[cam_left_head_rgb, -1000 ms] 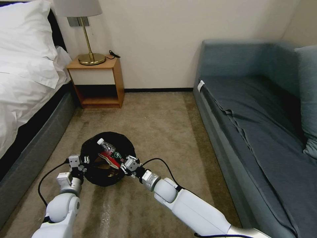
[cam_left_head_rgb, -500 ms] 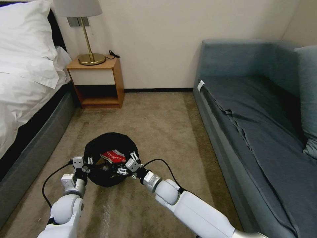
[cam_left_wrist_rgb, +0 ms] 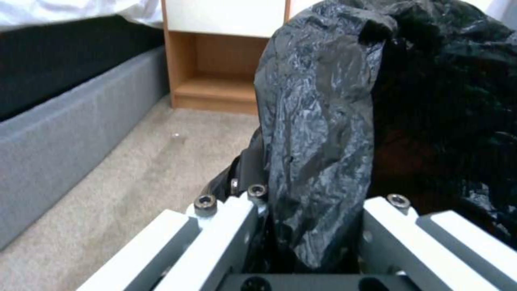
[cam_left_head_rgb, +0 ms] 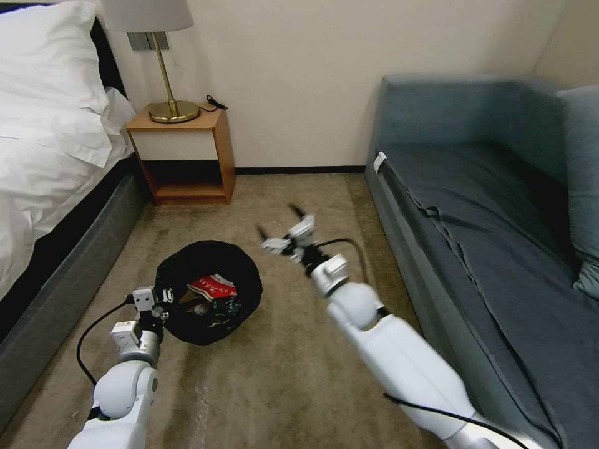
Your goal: Pick up the trash bin, then pick up the garbage on the floor and place it into the trash bin.
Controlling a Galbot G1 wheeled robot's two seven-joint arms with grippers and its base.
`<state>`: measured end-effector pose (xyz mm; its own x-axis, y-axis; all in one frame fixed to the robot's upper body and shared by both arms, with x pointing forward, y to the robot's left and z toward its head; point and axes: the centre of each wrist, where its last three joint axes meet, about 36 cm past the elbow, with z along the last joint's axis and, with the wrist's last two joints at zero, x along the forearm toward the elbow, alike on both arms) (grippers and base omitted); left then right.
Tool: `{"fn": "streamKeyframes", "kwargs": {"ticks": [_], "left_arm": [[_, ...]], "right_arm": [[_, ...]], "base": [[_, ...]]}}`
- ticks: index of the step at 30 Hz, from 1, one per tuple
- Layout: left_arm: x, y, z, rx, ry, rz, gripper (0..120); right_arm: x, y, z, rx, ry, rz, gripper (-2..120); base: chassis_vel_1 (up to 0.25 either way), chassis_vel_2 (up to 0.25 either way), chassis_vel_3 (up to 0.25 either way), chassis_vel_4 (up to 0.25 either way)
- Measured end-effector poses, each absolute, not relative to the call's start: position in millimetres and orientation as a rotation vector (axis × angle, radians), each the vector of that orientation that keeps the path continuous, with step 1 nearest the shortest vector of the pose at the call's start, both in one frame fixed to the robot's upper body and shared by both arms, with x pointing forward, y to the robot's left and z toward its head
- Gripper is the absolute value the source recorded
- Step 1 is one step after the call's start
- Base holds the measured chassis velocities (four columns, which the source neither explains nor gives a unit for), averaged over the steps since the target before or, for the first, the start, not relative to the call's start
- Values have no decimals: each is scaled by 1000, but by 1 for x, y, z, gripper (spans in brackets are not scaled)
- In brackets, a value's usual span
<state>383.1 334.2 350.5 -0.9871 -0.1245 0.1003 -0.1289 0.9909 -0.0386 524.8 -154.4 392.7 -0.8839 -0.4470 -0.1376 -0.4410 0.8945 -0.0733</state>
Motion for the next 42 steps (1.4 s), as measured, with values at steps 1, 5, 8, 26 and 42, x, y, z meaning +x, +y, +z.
{"fn": "streamKeyframes", "kwargs": {"ticks": [1,5,8,26,42], "left_arm": [[385,332,352,201,-3040,88,4],[388,328,355,223,-3036,154,4],[391,325,357,267,-3017,249,4],[436,337,356,656,-2734,827,4],[467,354,324,739,-2644,895,4]], "right_arm": [[526,-171,372,-623,2979,-61,100],[522,-190,339,-563,3032,-133,100],[514,-211,298,-553,3065,-255,100],[463,-248,209,-630,3130,-447,100],[430,-242,177,-714,3150,-513,100]], "base": [[0,0,0,0],[0,0,0,0],[0,0,0,0],[0,0,0,0],[0,0,0,0]]}}
